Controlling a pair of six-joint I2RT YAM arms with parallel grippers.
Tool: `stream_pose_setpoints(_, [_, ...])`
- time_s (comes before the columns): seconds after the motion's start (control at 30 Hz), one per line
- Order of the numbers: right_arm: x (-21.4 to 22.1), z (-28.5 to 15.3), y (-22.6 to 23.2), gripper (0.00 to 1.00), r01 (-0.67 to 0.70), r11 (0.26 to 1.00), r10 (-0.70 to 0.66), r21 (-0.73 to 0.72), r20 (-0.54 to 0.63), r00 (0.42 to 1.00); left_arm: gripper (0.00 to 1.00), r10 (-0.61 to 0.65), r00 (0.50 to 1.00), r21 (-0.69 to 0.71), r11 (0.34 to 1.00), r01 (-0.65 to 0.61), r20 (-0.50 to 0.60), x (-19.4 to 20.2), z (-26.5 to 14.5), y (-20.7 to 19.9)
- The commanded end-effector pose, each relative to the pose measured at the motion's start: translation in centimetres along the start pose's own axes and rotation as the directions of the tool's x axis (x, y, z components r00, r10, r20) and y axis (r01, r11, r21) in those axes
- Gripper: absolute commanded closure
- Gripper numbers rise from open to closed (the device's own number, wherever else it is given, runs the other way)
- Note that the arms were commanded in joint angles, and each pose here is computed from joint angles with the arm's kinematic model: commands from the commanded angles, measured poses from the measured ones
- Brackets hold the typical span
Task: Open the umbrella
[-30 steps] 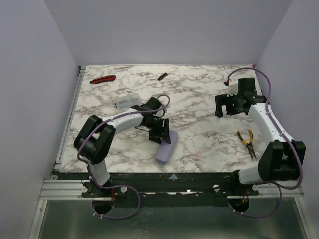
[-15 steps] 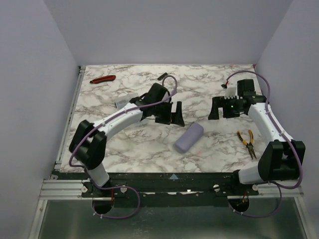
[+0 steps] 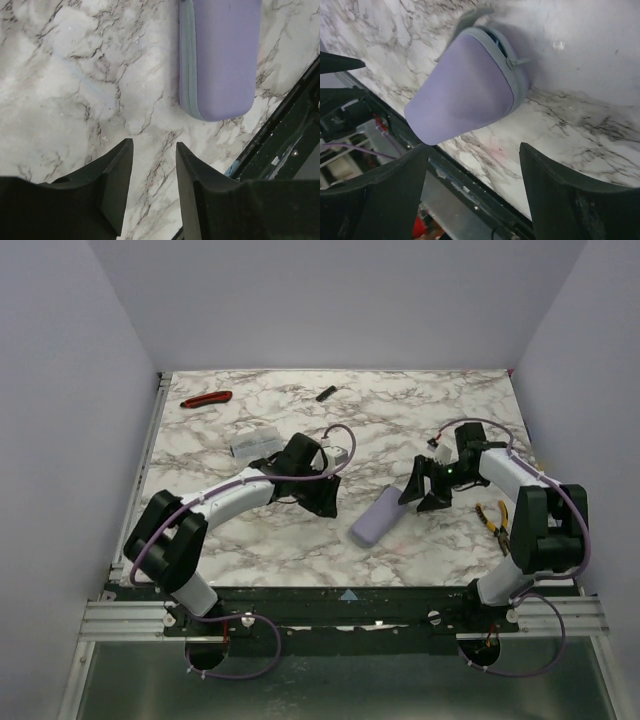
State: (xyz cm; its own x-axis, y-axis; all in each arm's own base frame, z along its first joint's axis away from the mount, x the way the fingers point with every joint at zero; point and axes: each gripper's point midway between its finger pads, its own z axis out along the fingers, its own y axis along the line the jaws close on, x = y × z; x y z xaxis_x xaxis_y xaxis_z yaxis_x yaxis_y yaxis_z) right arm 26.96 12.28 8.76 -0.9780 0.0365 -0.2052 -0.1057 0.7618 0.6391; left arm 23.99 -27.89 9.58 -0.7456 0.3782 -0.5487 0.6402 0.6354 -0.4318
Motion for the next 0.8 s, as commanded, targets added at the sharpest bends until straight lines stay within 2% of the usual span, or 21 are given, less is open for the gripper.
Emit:
stream_pose_setpoints(0.0, [2.9,1.6,0.9,0.23,-0.187,0.977,0.173,-0.104,-0.127,0.977,0.61,0.085,0.996,0.030,0.996,-0.086,0.033,-2.3,2.9,-1.0])
stream_pose_setpoints(0.13, [1.4,2.5,1.4,0.23,-0.198,0.967,0.189,-0.161,-0.074,0.979,0.63,0.070,0.998,0.098,0.993,-0.070,0.003,-0.8,5.2,-3.0])
stream_pose_setpoints(0.27, [-1.4,4.1,2.1,0.22,-0.206,0.956,0.197,-0.208,-0.062,0.978,0.63,0.049,0.998,0.194,0.980,-0.053,0.025,0.6,5.9,-5.6])
stream_pose_setpoints(0.47, [-4.4,6.2,4.6,0.18,-0.115,0.960,0.102,-0.254,-0.066,0.993,0.59,0.072,0.997,0.206,0.975,-0.079,0.040,0.6,6.6,-7.0])
stream_pose_setpoints(0.6, [-5.3,5.9,5.0,0.10,-0.057,0.962,0.042,-0.266,-0.061,0.997,0.49,0.096,0.992,0.203,0.973,-0.112,0.086,-0.7,5.7,-7.5])
stream_pose_setpoints(0.67, [-5.7,4.9,4.7,0.08,0.065,0.976,-0.074,-0.210,-0.032,0.997,0.41,0.125,0.984,0.154,0.977,-0.145,0.130,-1.5,4.0,-6.8])
stream_pose_setpoints(0.77, [-6.7,2.7,3.5,0.04,0.298,0.952,-0.295,-0.064,0.044,0.954,0.20,0.156,0.954,0.017,0.986,-0.166,0.257,-3.2,-0.1,-3.8])
